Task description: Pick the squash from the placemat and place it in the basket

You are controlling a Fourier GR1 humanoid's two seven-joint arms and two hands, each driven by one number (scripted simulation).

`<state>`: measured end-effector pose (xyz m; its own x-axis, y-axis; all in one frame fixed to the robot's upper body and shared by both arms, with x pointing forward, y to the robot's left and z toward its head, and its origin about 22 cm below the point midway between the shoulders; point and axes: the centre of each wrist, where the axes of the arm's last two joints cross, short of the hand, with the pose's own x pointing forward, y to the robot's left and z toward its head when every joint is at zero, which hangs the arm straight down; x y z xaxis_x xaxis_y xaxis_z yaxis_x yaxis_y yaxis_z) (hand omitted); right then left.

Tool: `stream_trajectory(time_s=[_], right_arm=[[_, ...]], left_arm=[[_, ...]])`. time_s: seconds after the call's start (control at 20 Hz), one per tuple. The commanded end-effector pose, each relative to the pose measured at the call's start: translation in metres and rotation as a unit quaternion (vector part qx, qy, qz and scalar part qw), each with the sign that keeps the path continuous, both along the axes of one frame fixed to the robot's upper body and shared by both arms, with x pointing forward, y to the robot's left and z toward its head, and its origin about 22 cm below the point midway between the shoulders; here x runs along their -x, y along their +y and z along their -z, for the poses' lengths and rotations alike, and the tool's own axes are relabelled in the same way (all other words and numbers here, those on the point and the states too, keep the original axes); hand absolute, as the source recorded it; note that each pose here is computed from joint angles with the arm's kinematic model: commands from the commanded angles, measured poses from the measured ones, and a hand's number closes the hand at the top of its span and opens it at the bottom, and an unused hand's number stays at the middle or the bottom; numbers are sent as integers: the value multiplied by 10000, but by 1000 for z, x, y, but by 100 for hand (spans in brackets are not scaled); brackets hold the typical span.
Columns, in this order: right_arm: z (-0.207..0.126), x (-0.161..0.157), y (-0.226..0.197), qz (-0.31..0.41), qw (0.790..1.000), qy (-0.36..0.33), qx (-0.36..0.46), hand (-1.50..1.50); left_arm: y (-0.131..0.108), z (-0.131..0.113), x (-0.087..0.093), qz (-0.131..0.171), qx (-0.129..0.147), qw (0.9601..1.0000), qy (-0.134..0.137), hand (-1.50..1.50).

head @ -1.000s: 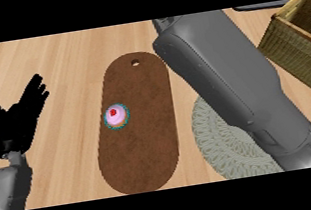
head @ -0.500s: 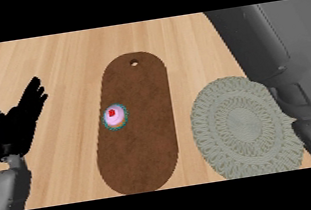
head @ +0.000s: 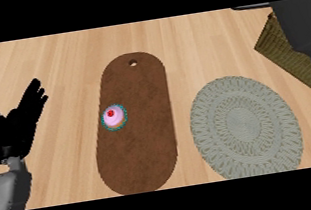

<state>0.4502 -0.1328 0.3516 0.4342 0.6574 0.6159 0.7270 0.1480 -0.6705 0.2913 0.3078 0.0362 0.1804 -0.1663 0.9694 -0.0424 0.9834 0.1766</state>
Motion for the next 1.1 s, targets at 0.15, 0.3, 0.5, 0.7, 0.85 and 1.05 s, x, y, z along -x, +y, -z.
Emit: stream_trajectory(time_s=[0.15, 0.3, 0.5, 0.7, 0.85, 1.05], right_arm=[[16, -7, -47, 710, 9970, 86, -293, 150], [22, -6, -72, 594, 9975, 296, -251, 150], [49, -3, -106, 562, 9975, 249, -360, 150], [72, 5, -141, 531, 9975, -46, -460, 150], [89, 7, -149, 647, 9972, -64, -381, 150], [109, 13, -167, 1462, 9846, -452, -841, -150]], left_arm=[[21, -15, 0, 7, 17, 10000, 21, 0], [19, 19, 9, -127, -49, 9999, 77, 0], [17, 7, 1, -117, 83, 9999, 47, 0], [7, -7, -2, -49, 6, 10000, -2, 0], [9, -8, 9, -75, -108, 9999, 8, 0], [-3, -7, -10, -97, 73, 9999, 38, 0]])
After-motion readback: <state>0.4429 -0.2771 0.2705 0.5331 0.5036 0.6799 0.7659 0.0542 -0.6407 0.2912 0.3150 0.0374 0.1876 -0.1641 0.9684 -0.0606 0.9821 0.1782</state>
